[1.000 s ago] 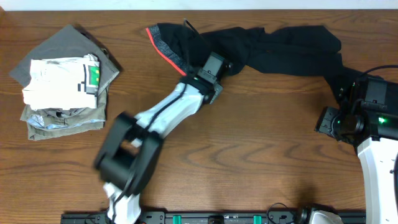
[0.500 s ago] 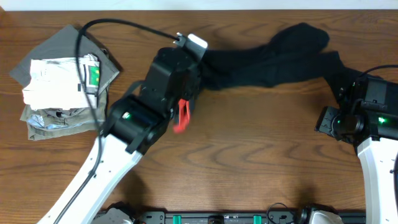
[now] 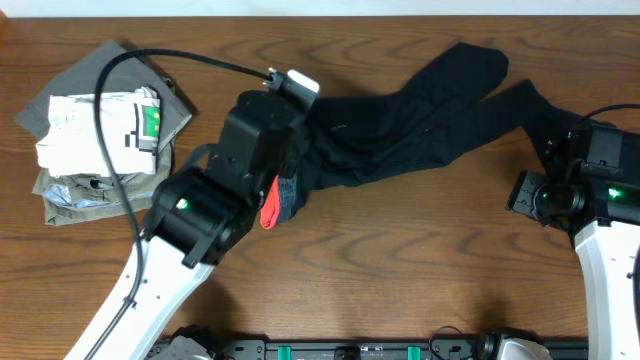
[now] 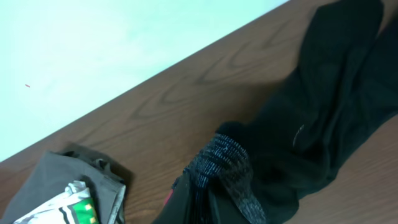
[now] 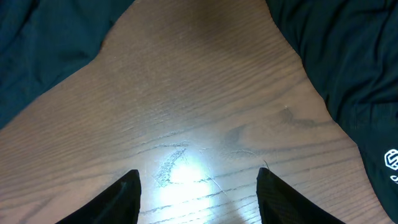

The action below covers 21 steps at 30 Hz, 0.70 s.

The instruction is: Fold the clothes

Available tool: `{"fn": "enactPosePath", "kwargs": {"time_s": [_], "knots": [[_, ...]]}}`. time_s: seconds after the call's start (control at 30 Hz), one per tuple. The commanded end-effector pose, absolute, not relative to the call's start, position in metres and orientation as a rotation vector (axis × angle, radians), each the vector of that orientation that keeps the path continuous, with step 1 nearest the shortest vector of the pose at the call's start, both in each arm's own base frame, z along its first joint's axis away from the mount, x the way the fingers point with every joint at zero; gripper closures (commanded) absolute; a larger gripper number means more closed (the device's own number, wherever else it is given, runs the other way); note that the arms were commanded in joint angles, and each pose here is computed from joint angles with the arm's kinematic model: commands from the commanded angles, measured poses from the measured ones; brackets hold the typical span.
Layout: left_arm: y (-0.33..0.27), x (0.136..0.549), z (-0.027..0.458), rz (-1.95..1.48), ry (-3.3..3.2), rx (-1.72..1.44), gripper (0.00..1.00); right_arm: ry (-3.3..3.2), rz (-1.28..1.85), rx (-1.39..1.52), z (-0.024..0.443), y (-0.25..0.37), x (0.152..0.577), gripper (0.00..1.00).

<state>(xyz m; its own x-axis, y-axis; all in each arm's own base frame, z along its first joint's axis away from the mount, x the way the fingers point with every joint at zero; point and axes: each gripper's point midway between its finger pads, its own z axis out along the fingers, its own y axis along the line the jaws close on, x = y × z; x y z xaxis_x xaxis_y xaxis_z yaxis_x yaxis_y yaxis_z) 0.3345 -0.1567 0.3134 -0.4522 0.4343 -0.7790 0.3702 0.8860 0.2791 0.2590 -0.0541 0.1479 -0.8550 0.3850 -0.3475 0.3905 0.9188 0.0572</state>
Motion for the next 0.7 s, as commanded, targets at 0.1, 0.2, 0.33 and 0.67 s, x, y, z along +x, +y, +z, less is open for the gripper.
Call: {"fn": "enactPosePath", "kwargs": {"time_s": [0.1, 0.2, 0.33, 0.67], "knots": [[-0.129, 0.402, 0.287, 0.223, 2.115, 0.465, 0.94, 2.716, -0.042, 0.564, 0.151, -0.059, 0.260, 0.42], [-0.093, 0.463, 0.280, 0.281, 2.049, 0.303, 0.94, 2.717, -0.042, 0.564, 0.151, -0.059, 0.259, 0.42], [-0.027, 0.521, 0.252, 0.273, 2.010, -0.002, 0.44, 2.727, -0.042, 0.567, 0.150, -0.058, 0.257, 0.42], [-0.030, 0.449, 0.121, 0.038, 2.603, 0.004, 0.02, 2.729, -0.042, 0.567, 0.149, -0.058, 0.257, 0.42]]}}
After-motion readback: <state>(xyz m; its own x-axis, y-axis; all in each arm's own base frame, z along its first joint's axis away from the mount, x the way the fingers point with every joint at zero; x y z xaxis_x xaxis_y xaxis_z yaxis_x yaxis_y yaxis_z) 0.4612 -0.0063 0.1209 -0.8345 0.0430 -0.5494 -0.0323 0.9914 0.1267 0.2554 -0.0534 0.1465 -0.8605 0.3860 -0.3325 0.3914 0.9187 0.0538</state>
